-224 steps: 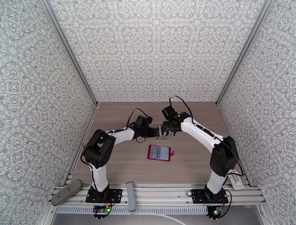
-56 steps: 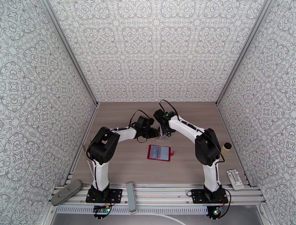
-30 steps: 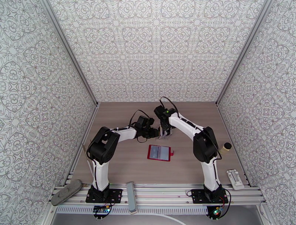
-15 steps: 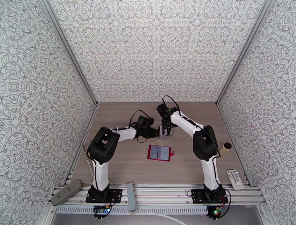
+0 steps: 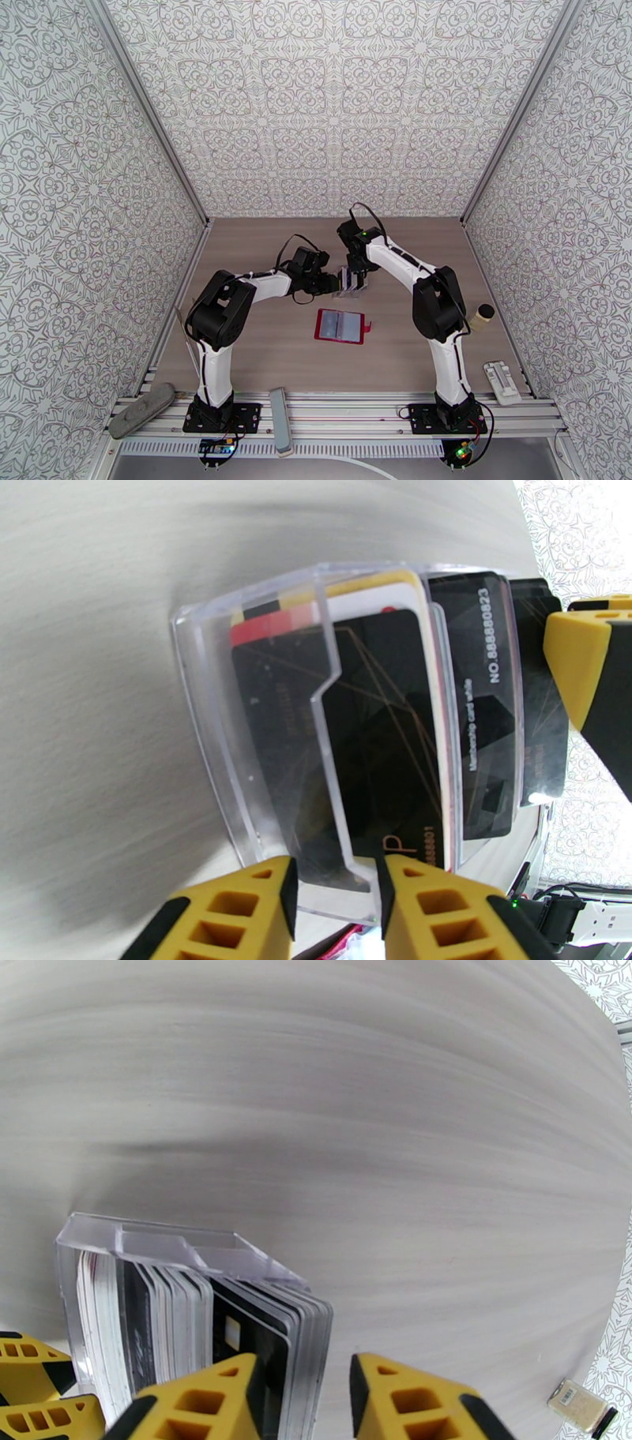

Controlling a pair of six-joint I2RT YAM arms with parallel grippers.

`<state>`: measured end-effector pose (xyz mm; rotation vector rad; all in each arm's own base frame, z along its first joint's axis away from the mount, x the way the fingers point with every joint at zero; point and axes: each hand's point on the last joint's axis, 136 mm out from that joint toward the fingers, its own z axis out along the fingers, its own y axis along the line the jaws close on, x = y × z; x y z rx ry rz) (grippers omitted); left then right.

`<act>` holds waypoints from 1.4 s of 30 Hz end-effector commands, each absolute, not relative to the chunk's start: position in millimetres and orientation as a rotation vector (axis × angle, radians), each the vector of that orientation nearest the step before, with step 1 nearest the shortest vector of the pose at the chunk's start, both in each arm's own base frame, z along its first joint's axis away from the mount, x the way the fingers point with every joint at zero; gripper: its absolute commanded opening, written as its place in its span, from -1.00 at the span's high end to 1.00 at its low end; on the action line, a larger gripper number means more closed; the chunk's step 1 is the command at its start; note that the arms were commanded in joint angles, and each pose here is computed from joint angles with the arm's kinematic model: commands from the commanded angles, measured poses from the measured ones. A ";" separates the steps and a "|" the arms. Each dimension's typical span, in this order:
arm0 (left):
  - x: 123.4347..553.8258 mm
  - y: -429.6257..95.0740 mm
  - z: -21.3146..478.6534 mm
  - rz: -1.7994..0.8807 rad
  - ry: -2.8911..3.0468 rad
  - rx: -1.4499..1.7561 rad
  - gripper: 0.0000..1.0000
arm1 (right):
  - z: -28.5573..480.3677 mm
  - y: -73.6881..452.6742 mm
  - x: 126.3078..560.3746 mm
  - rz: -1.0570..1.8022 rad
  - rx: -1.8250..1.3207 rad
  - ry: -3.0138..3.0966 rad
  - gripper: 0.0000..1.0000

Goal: Put the credit cards into the card holder

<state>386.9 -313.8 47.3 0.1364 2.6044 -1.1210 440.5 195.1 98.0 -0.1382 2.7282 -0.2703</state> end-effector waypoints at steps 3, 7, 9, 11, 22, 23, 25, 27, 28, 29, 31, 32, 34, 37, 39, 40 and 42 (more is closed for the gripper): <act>383.9 -303.5 19.6 -1.079 2.687 0.069 0.34 | 107.7 186.0 444.7 -0.319 -0.137 2.708 0.41; 384.4 -303.1 19.4 -1.081 2.687 0.064 0.34 | 109.1 187.0 445.1 -0.316 -0.139 2.708 0.45; 383.6 -303.2 19.0 -1.081 2.689 0.064 0.34 | 109.0 187.0 445.3 -0.314 -0.135 2.709 0.49; 383.8 -303.4 19.0 -1.082 2.689 0.065 0.34 | 110.1 187.3 445.5 -0.310 -0.134 2.707 0.51; 384.8 -303.2 19.7 -1.087 2.686 0.062 0.34 | 114.0 190.0 447.1 -0.291 -0.132 2.703 0.82; 384.4 -303.1 19.3 -1.088 2.688 0.062 0.35 | 113.6 190.6 446.7 -0.288 -0.133 2.706 0.85; 383.9 -303.5 19.2 -1.087 2.688 0.063 0.34 | 112.4 191.1 446.5 -0.285 -0.134 2.709 0.89; 384.0 -303.6 19.3 -1.088 2.688 0.063 0.35 | 113.0 192.7 446.2 -0.269 -0.132 2.711 0.96; 384.2 -303.1 18.7 -1.087 2.689 0.062 0.34 | 112.6 193.6 445.9 -0.259 -0.131 2.714 0.99; 383.9 -303.7 19.4 -1.089 2.688 0.063 0.34 | 113.3 196.4 445.3 -0.238 -0.131 2.717 1.00; 383.8 -303.7 19.1 -1.091 2.689 0.064 0.35 | 115.1 202.6 443.4 -0.190 -0.132 2.719 1.00; 383.7 -303.8 19.1 -1.091 2.690 0.062 0.35 | 116.7 205.5 442.8 -0.171 -0.131 2.717 1.00; 383.8 -303.9 19.0 -1.090 2.689 0.063 0.34 | 119.7 209.5 441.5 -0.147 -0.131 2.714 1.00; 384.3 -303.5 18.6 -1.090 2.690 0.061 0.35 | 122.5 217.7 438.9 -0.112 -0.141 2.714 1.00; 383.6 -303.9 18.0 -1.093 2.692 0.061 0.34 | 121.9 222.6 437.6 -0.100 -0.148 2.715 1.00; 383.6 -304.2 18.5 -1.093 2.691 0.063 0.35 | 120.1 223.7 436.6 -0.097 -0.151 2.721 1.00; 384.0 -303.8 18.2 -1.092 2.691 0.061 0.34 | 117.8 226.5 435.8 -0.087 -0.151 2.727 1.00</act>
